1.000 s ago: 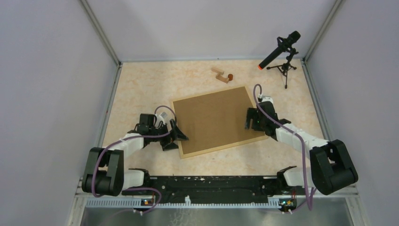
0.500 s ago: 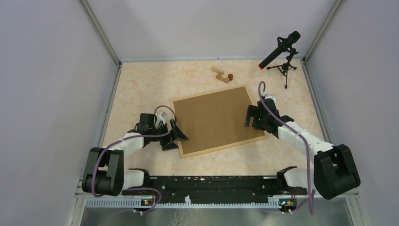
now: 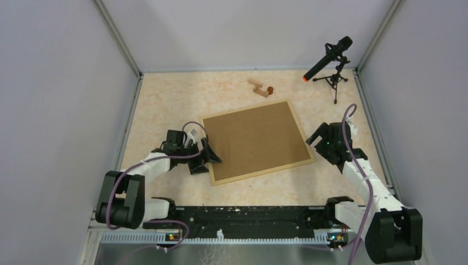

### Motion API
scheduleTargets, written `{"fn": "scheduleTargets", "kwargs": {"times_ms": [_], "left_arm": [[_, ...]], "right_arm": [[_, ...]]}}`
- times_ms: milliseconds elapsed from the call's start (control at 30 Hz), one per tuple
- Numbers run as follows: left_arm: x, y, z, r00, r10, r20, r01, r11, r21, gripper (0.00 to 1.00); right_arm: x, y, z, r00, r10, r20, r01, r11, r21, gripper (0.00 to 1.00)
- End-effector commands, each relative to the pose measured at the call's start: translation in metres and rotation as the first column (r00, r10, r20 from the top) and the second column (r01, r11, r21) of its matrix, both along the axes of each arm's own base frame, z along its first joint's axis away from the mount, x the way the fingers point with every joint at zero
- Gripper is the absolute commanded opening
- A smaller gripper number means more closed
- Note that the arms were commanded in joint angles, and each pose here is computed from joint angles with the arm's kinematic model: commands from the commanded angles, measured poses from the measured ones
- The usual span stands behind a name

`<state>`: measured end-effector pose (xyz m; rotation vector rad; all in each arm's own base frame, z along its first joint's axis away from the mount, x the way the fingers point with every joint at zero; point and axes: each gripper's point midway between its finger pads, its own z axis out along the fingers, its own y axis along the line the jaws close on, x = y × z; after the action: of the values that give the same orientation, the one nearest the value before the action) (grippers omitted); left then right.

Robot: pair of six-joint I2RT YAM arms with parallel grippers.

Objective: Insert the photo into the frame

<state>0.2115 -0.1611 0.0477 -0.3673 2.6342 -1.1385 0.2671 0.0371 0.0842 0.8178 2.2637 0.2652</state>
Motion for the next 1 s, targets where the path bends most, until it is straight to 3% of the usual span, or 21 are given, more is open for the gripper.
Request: {"fn": "scheduleTargets", "kwargs": {"times_ms": [0,233,367,467,633,800,867,967], "left_arm": [[-0.002,-0.014,-0.009,0.999,-0.040,-0.006,0.040,0.998,0.055,0.99],[-0.035,-0.050,-0.014,0.992,-0.115,-0.053,0.120,0.988,0.092,0.99],[-0.069,-0.076,-0.018,0.973,-0.213,-0.088,0.220,0.972,0.082,0.99],[-0.099,-0.117,-0.007,0.933,-0.353,-0.071,0.357,0.933,0.042,0.99],[-0.149,-0.184,0.020,0.757,-0.654,-0.001,0.653,0.757,-0.029,0.99],[-0.164,-0.210,0.046,0.593,-0.801,0.085,0.805,0.590,-0.054,0.99],[-0.149,-0.212,0.063,0.559,-0.817,0.146,0.827,0.562,-0.016,0.99],[-0.098,-0.212,0.109,0.569,-0.759,0.317,0.783,0.618,0.072,0.99]], "right_arm": [[0.028,-0.007,0.000,0.996,-0.011,0.088,0.009,1.000,0.027,0.92],[0.089,0.016,-0.031,0.960,0.277,0.046,-0.276,0.961,-0.025,0.90],[0.089,0.055,-0.045,0.904,0.426,0.036,-0.427,0.898,0.104,0.89],[0.093,0.081,-0.034,0.858,0.505,0.098,-0.514,0.849,0.126,0.90],[0.110,0.085,-0.009,0.843,0.525,0.112,-0.536,0.837,0.108,0.92],[0.117,0.028,0.002,0.933,0.356,-0.055,-0.359,0.928,-0.095,0.92],[0.108,0.004,0.008,0.962,0.259,-0.092,-0.270,0.951,-0.149,0.93],[0.087,-0.012,0.013,0.979,0.184,-0.090,-0.195,0.971,-0.137,0.93]]}}
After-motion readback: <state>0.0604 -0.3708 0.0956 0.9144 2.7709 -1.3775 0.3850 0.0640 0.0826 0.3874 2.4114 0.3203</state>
